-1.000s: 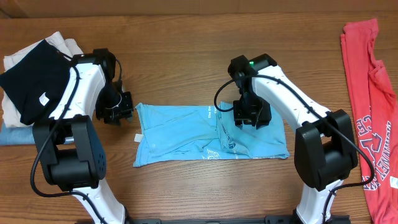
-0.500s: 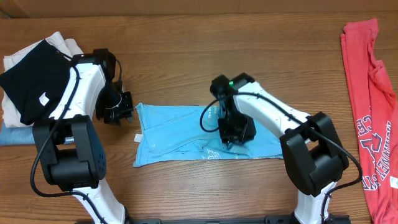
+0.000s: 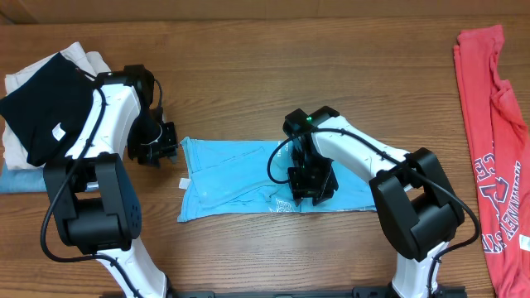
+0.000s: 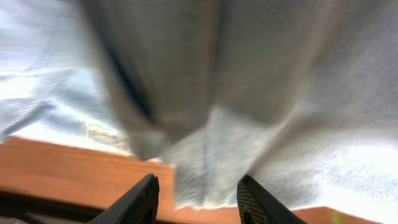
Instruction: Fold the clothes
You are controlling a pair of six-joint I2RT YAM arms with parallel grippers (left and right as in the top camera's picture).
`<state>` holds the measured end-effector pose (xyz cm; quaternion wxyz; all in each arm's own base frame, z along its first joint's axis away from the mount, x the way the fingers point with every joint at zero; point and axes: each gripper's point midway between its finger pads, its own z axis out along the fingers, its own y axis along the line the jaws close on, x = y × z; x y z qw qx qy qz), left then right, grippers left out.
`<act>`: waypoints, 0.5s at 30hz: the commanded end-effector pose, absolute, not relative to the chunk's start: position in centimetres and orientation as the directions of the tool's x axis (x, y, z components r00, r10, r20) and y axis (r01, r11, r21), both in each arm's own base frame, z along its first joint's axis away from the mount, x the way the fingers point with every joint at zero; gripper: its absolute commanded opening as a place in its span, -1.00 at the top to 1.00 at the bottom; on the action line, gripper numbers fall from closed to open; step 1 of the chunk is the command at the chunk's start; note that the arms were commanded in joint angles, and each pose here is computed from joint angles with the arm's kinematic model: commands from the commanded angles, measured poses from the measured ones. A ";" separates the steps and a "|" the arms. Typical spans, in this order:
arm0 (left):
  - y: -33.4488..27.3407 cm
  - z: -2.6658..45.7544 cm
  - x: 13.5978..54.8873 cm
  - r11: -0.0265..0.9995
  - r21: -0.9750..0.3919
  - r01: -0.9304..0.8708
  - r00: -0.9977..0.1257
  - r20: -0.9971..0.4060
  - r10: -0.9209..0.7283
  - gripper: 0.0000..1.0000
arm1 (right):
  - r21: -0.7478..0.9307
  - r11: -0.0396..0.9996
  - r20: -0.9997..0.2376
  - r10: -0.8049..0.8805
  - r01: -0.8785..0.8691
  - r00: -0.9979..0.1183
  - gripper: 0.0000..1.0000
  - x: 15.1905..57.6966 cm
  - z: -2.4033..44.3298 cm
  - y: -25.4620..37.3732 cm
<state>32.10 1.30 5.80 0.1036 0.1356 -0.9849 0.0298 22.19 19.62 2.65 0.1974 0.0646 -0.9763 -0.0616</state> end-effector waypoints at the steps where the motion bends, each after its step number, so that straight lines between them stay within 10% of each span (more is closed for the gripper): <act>1: 1.1 6.5 32.1 0.963 -0.045 -0.266 -0.947 0.196 -0.253 0.10 | 0.187 0.971 0.228 -0.192 -0.150 -0.955 0.09 25.3 6.9 20.5; 7: -1.0 6.8 32.5 0.962 -0.187 -0.197 -0.968 0.193 -0.161 -0.38 | 0.129 0.984 0.017 -0.124 -0.121 -0.992 -0.04 29.5 13.4 17.7; 15: -2.4 6.9 33.1 0.952 -0.290 -0.095 -0.987 0.149 -0.053 -0.51 | 0.140 0.990 -0.035 0.024 0.019 -0.999 -0.13 32.0 15.3 12.3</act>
